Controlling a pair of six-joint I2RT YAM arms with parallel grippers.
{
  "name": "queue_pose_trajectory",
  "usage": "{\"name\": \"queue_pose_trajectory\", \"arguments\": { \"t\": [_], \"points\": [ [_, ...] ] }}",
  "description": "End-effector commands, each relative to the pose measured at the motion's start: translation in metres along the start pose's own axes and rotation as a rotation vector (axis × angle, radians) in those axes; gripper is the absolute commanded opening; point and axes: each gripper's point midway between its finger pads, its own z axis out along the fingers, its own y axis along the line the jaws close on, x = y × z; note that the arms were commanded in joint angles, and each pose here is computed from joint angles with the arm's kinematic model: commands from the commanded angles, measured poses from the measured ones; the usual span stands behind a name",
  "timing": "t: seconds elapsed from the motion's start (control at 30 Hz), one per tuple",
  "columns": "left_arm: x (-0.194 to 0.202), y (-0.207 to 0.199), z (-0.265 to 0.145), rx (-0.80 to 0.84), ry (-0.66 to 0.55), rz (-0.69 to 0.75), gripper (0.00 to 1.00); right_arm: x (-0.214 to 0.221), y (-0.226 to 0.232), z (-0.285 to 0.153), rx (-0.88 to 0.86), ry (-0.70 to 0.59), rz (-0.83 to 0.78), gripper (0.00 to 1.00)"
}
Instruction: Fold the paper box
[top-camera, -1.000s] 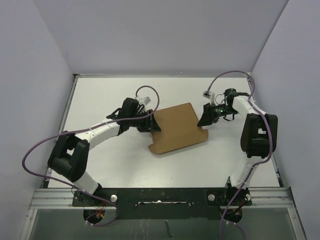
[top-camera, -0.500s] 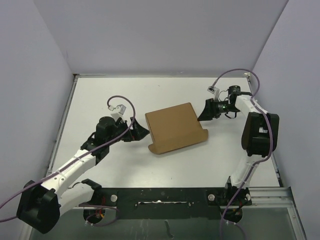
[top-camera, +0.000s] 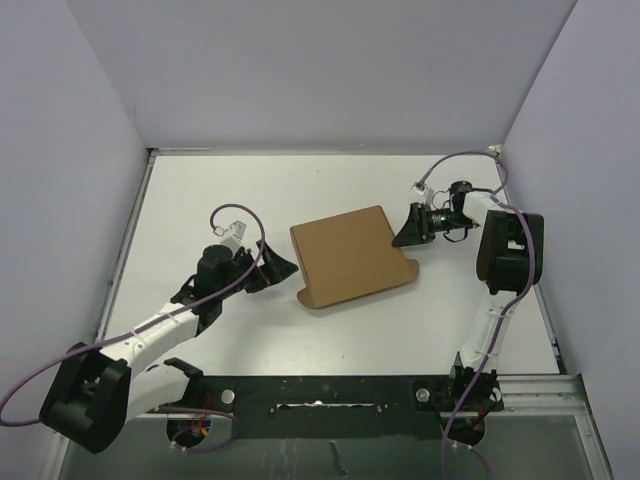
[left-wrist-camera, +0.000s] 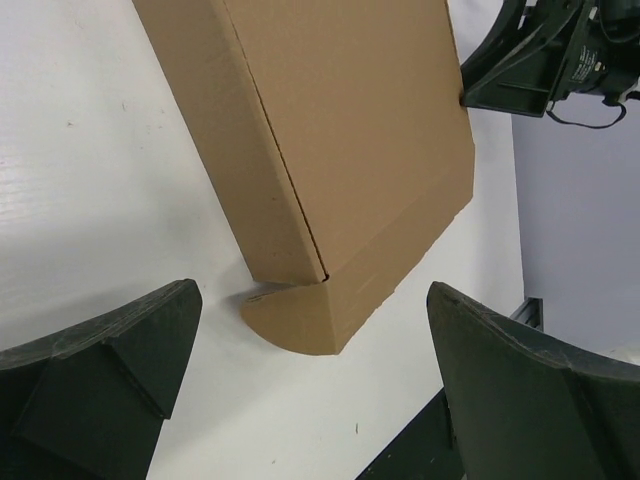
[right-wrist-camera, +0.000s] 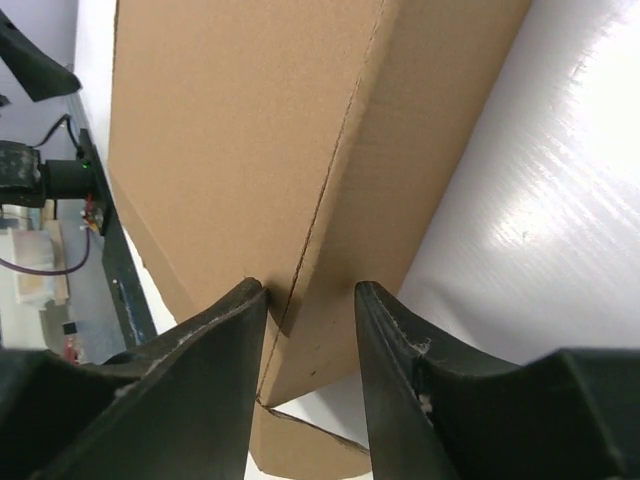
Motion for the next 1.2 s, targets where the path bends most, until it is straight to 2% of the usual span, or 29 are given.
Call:
{"name": "queue_pose_trajectory", "arguments": {
  "t": [0.0,0.27,0.77,1.17],
  "points": [
    [-0.021,-0.016,0.010,0.057,-0.076,-0.047,0.98,-0.008,-0.002,-0.001,-0.033,-0.029,0.027,0.38],
    [-0.013,-0.006,0.032,0.025,-0.062,-0.136,0.98,0.005,-0.017,-0.001,-0.049,-0.034,0.121,0.30],
    [-0.007,0.009,0.064,-0.024,-0.079,-0.205,0.98,0.014,-0.030,-0.002,-0.038,-0.036,0.171,0.27],
    [-0.003,0.000,0.082,0.016,-0.098,-0.216,0.98,0.018,-0.038,-0.008,-0.045,-0.057,0.216,0.24]
  ]
}}
